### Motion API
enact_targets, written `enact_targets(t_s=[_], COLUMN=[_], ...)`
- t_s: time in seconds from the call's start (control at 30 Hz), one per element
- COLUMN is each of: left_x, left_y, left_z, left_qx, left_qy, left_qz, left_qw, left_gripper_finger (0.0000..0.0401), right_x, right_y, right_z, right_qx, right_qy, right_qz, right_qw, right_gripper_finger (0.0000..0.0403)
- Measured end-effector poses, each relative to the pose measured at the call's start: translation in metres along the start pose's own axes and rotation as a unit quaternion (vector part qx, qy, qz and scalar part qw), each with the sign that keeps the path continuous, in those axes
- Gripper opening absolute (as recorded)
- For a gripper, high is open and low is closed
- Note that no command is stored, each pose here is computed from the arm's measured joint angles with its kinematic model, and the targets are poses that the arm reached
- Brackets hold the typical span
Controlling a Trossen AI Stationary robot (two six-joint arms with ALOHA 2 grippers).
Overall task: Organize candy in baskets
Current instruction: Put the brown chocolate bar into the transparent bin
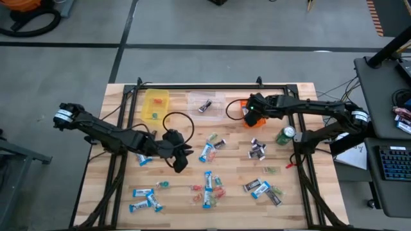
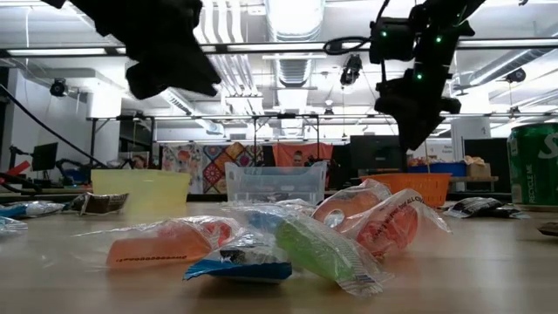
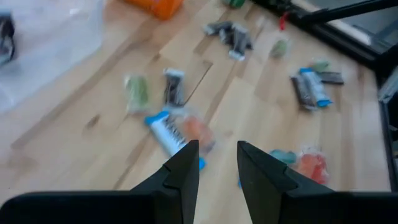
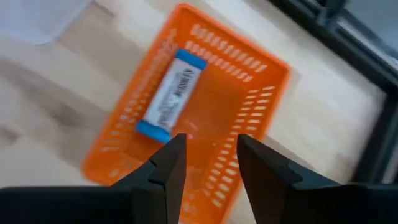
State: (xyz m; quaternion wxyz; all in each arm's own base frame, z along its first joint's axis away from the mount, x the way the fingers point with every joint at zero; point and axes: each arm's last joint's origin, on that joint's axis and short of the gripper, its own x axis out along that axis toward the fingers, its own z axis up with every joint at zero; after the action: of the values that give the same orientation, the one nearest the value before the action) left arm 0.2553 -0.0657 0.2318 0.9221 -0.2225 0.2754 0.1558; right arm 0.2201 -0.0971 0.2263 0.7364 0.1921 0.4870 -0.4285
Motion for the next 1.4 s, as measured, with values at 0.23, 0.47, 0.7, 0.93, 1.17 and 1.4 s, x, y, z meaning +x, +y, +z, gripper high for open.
enact_targets(t_s=[0.23, 0.47, 0.7, 0.93, 1.17, 1.4], left_x=[-0.003, -0.009, -0.002, 0.011, 0.025, 0.032], left_y=[0.016, 0.033, 0.043, 0.049, 0.054, 0.057], left_z=[-0.018, -0.035, -0.048, -0.061, -0.071, -0.077], left_qx=[-0.082, -0.14, -0.127, -0.113, -0.1, -0.096], left_qy=[0.089, 0.154, 0.183, 0.207, 0.225, 0.24], left_qz=[0.081, 0.19, 0.27, 0.326, 0.359, 0.374], left_qw=[0.989, 0.959, 0.937, 0.915, 0.9, 0.891], left_gripper_finger=[0.0091, 0.0091, 0.0091, 0.0091, 0.0091, 0.0078], right_x=[-0.007, -0.014, -0.016, -0.017, -0.017, -0.017], right_y=[0.021, 0.036, 0.041, 0.041, 0.041, 0.041], right_z=[-0.001, -0.008, -0.009, -0.008, -0.008, -0.007], right_qx=[-0.039, -0.065, -0.068, -0.066, -0.065, -0.064], right_qy=[-0.03, -0.044, -0.053, -0.056, -0.058, -0.06], right_qz=[0.066, 0.091, 0.099, 0.101, 0.102, 0.103], right_qw=[0.997, 0.993, 0.991, 0.991, 0.991, 0.991], right_gripper_finger=[0.0128, 0.0133, 0.0134, 0.0134, 0.0134, 0.0134])
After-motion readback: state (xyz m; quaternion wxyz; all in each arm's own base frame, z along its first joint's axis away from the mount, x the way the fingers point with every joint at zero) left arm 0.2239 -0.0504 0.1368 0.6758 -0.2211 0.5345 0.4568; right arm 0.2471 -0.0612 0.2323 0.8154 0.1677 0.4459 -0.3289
